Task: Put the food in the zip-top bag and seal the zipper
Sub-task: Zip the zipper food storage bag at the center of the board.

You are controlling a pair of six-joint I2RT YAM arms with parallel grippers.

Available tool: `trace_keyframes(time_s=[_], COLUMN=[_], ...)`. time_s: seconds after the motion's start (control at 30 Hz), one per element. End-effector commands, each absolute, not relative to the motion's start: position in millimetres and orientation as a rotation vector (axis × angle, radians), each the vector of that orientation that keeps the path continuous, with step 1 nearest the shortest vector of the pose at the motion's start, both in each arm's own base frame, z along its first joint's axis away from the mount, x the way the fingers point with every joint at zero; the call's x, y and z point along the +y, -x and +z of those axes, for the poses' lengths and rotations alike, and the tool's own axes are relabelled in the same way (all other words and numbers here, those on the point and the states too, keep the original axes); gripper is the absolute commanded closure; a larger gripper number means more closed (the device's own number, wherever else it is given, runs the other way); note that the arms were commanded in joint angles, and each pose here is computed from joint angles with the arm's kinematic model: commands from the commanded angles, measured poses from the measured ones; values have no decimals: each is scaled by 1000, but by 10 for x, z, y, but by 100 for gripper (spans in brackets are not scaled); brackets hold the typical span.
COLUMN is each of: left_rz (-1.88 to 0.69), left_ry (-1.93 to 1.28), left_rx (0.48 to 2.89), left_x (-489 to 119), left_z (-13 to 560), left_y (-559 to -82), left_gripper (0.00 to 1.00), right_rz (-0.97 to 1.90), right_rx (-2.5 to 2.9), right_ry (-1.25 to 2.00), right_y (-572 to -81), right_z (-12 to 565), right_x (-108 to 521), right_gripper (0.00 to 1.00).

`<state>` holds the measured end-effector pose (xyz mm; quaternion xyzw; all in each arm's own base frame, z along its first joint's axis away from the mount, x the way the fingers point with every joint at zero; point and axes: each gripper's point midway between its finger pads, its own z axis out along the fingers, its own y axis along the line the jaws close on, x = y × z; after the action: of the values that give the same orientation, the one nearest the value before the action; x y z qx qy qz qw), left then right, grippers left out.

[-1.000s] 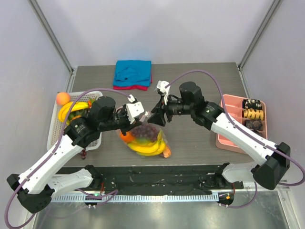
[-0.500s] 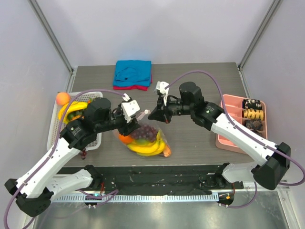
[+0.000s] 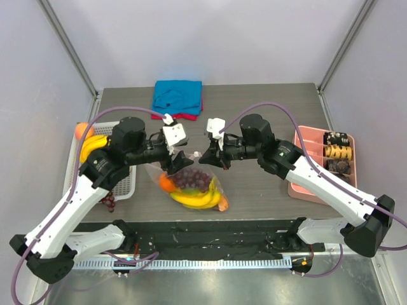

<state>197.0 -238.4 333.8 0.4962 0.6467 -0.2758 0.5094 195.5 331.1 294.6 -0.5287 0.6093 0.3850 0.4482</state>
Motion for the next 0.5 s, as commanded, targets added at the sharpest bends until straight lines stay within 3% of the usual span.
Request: trace_keyframes(time_s=[0.0, 0.2, 0.47], left_rz=[-745, -798, -782], left_ry=[-1293, -1331, -1350], left_rx=[1437, 1402, 1427], left_x=[-2550, -2647, -2643], left_z=[3435, 3430, 3254], left_y=[-1896, -1873, -1908], left_gripper=[35, 39, 63], right_rz=[898, 880, 860], right_rx=[1331, 1319, 1317], right_ry=[1308, 1326, 1317], right_y=[-1922, -1895, -1904], right_z=[3396, 3403, 3436], right_x=[3309, 3323, 3332], right_gripper=[99, 99, 99])
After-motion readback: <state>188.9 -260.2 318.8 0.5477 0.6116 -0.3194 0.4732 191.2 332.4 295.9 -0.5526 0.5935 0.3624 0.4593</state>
